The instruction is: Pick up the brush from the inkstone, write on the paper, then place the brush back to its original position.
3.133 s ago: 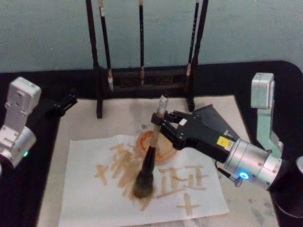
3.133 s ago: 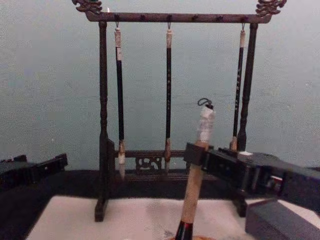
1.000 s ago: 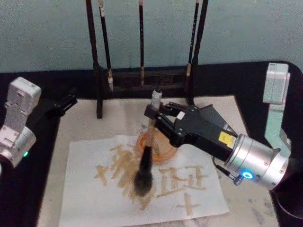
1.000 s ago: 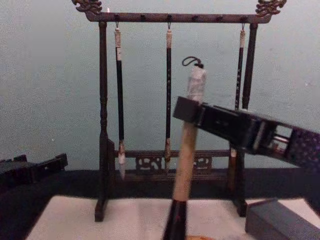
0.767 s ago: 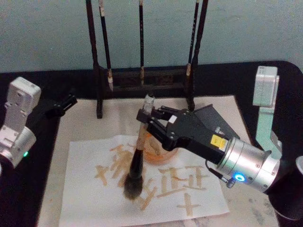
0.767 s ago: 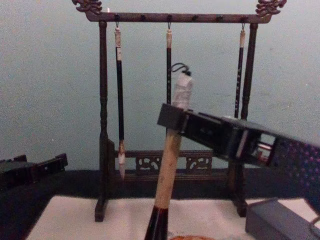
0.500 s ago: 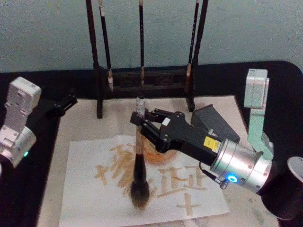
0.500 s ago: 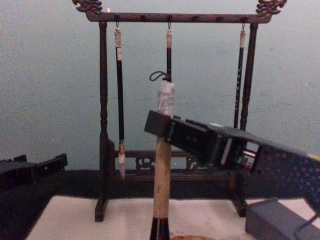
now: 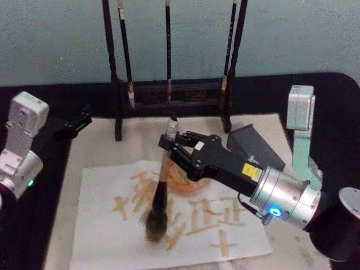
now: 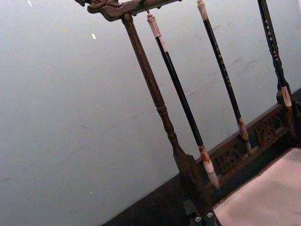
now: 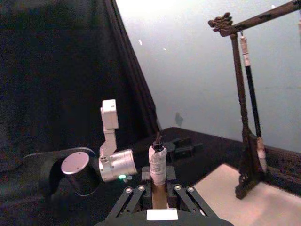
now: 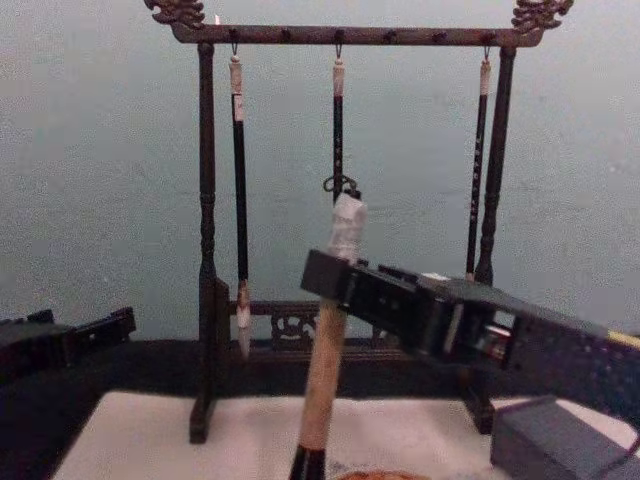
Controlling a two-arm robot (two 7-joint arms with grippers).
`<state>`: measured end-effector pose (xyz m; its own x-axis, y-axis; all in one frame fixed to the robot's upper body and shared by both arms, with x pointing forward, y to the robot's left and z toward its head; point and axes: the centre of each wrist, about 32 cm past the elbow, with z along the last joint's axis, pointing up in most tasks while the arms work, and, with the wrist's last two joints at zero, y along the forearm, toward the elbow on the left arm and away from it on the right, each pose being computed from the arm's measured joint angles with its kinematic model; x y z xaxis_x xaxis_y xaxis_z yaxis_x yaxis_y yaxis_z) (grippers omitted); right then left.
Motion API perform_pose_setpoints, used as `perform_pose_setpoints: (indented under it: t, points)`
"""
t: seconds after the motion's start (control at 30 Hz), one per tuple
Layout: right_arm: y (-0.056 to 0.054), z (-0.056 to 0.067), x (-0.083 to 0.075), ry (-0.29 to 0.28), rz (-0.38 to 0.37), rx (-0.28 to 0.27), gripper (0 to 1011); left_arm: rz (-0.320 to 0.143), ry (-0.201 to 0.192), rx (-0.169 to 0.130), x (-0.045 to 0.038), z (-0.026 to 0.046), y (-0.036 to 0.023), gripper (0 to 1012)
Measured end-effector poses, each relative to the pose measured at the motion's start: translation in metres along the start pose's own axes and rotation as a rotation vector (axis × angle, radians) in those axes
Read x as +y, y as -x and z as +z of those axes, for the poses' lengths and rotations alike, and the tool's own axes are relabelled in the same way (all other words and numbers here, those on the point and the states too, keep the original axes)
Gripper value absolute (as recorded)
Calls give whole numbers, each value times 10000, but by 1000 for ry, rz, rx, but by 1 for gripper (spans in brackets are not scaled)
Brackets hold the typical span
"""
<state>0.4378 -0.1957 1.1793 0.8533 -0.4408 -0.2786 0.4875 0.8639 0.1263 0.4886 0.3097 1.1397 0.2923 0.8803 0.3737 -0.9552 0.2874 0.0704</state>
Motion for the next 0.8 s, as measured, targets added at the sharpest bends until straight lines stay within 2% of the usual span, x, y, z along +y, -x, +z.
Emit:
perform_pose_setpoints:
  t: [0.8]
  points:
    - [-125, -45, -251, 26, -95, 3, 195, 0, 0, 0, 0, 0, 0, 1002]
